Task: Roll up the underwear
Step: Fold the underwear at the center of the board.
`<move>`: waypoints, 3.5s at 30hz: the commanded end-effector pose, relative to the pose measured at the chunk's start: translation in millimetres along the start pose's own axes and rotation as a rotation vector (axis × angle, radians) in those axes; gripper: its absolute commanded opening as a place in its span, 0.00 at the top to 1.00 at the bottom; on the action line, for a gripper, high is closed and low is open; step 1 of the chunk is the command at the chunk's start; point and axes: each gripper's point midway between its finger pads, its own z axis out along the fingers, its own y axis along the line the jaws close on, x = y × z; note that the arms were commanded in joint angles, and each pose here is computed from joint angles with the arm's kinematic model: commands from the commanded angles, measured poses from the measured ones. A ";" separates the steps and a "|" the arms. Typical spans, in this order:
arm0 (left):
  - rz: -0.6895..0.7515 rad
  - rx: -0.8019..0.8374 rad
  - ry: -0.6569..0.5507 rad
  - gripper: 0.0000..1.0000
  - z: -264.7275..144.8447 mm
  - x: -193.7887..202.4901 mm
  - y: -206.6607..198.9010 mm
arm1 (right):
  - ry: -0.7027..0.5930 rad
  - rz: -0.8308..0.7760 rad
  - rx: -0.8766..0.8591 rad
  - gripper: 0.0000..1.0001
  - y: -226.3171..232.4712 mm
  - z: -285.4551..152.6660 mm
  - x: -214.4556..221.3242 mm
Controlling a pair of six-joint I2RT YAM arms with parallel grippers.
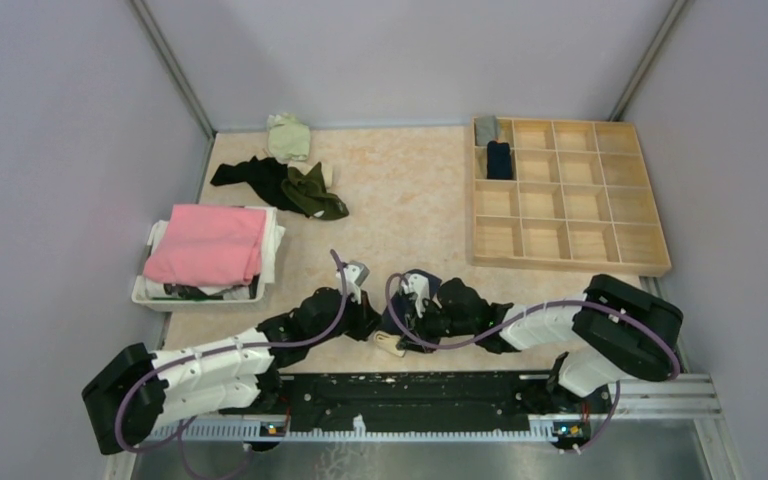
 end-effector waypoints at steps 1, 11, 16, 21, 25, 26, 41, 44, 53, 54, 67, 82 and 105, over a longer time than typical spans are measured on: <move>-0.001 0.036 -0.079 1.00 -5.8 -25.1 -13.2 | 0.111 0.120 0.142 1.00 -32.5 -4.5 29.1; 0.034 0.112 -0.066 1.00 -9.7 -21.5 -24.5 | 0.148 0.246 0.228 1.00 -54.0 -9.5 37.4; 0.052 0.144 -0.050 1.00 -8.9 -18.7 -29.7 | 0.184 0.314 0.258 1.00 -63.0 -10.7 44.6; 0.078 0.175 -0.051 1.00 -9.8 -20.1 -35.1 | 0.228 0.365 0.288 1.00 -69.4 -10.7 51.0; 0.098 0.178 -0.047 1.00 -8.8 -20.3 -35.7 | 0.240 0.421 0.320 1.00 -76.1 -14.7 56.1; 0.101 0.177 -0.043 1.00 -8.5 -19.6 -35.4 | 0.242 0.433 0.328 1.00 -77.6 -15.8 57.5; 0.143 0.157 -0.053 1.00 7.7 -32.6 -38.5 | 0.270 0.520 0.350 0.90 -87.4 -22.5 64.7; 0.154 0.137 -0.054 1.00 14.9 -36.1 -37.1 | 0.272 0.522 0.344 0.90 -87.4 -22.8 64.8; 0.184 0.075 -0.015 1.00 30.9 -25.7 -21.8 | 0.267 0.530 0.337 0.88 -87.6 -25.2 64.2; 0.181 0.069 -0.009 1.00 32.0 -23.0 -19.5 | 0.267 0.530 0.335 0.88 -87.3 -25.7 64.3; 0.146 -0.094 -0.037 1.00 48.0 -20.5 14.6 | 0.257 0.517 0.324 0.77 -85.5 -28.1 58.6; 0.090 -0.147 0.029 1.00 43.8 14.1 37.4 | 0.183 0.474 0.398 0.69 -92.2 -40.9 31.8; 0.002 -0.214 0.097 1.00 42.4 41.7 54.3 | -0.417 -0.547 0.398 0.59 -43.0 -106.4 -103.4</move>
